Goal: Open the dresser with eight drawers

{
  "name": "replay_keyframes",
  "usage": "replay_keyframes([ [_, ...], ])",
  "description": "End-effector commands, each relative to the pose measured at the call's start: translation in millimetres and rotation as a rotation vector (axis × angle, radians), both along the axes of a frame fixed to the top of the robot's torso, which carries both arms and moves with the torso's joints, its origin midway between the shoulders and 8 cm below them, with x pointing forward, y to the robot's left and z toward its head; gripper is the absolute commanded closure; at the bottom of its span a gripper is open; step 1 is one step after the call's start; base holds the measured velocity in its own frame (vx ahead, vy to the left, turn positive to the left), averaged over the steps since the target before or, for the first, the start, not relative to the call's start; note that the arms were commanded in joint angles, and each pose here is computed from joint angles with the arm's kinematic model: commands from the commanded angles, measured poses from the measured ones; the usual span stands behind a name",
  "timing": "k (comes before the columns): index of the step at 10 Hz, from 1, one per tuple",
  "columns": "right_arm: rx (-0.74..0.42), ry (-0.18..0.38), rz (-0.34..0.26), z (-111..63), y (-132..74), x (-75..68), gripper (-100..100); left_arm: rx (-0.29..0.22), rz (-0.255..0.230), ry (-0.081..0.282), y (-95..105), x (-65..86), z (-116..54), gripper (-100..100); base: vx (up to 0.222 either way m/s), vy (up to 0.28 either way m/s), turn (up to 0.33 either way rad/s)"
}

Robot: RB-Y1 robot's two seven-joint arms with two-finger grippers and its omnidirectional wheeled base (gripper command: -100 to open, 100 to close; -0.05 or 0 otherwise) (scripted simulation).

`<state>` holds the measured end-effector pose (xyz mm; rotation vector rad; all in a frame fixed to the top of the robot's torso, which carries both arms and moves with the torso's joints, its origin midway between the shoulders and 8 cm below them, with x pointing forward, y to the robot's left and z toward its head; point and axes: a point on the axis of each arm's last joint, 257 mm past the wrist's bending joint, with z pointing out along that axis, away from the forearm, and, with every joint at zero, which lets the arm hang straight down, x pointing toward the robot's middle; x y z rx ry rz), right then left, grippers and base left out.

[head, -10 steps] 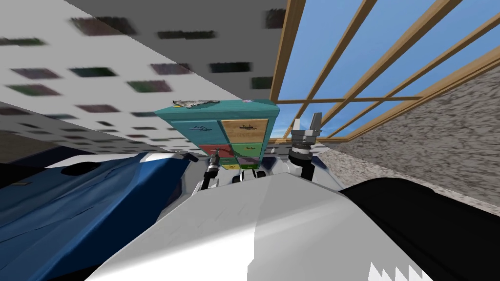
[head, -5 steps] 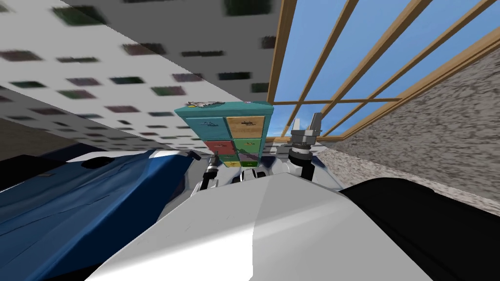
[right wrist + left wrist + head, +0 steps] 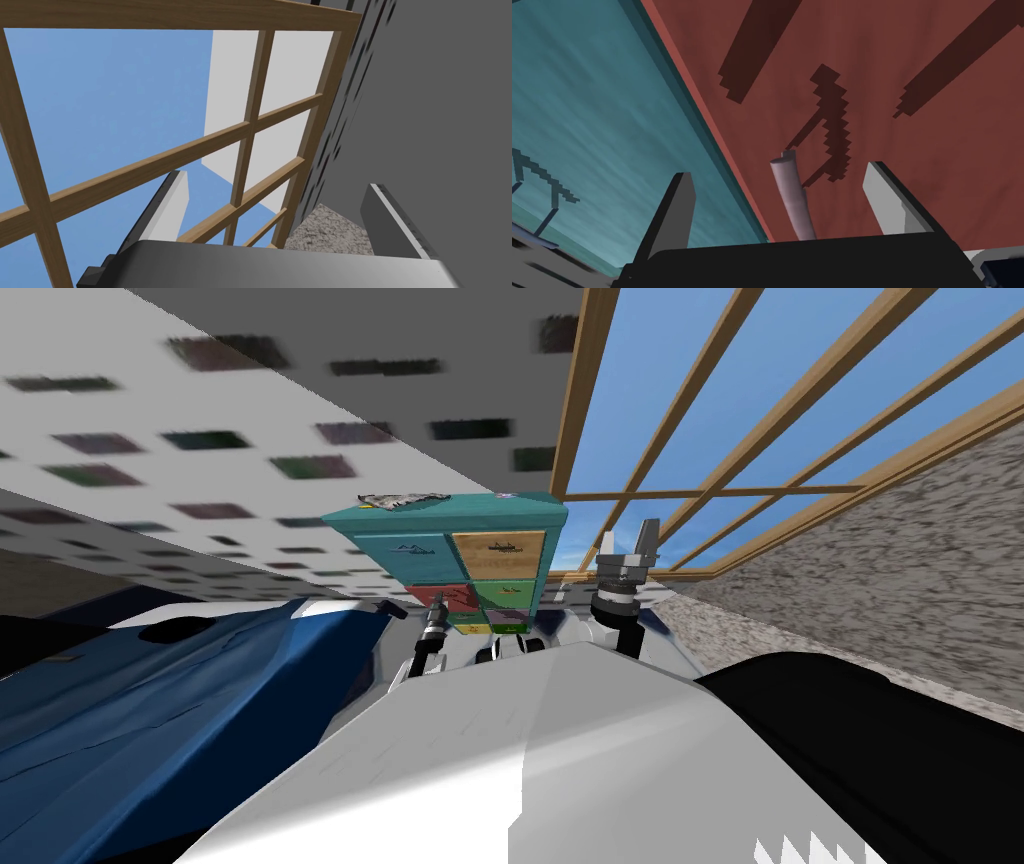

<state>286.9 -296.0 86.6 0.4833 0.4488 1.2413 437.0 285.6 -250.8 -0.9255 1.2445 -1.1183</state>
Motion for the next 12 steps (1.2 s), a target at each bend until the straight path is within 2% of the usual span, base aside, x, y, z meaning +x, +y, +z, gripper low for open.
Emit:
replay_keyframes([
  [1,0.0,0.0,0.0,0.0,0,0.0,0,0.001,-0.006,0.0,-0.4,-4.8,1.9,100,-0.115,0.023,0.038],
  [5,0.0,0.0,0.0,0.0,0,0.1,0,0.002,-0.011,0.002,-0.8,-9.0,3.3,100,-0.148,0.025,0.023],
  [6,0.0,0.0,0.0,0.0,0,0.1,0,0.016,0.0,0.026,5.4,-7.4,-2.1,-100,0.012,-0.071,0.009],
  [8,0.0,0.0,0.0,0.0,0,0.0,0,0.031,0.013,0.053,12.2,-5.5,-8.4,-100,0.074,-0.111,0.018],
  [10,0.0,0.0,0.0,0.0,0,0.0,0,0.029,0.013,0.045,12.5,-4.3,1.2,-100,0.077,-0.043,-0.01],
  [11,0.0,0.0,0.0,0.0,0,0.0,0,0.028,0.01,0.043,11.1,-5.8,-1.1,-100,0.069,-0.016,-0.005],
  [12,0.0,0.0,0.0,0.0,0,0.0,0,0.028,0.011,0.044,11.5,-5.5,-0.6,100,0.011,-0.003,0.004],
])
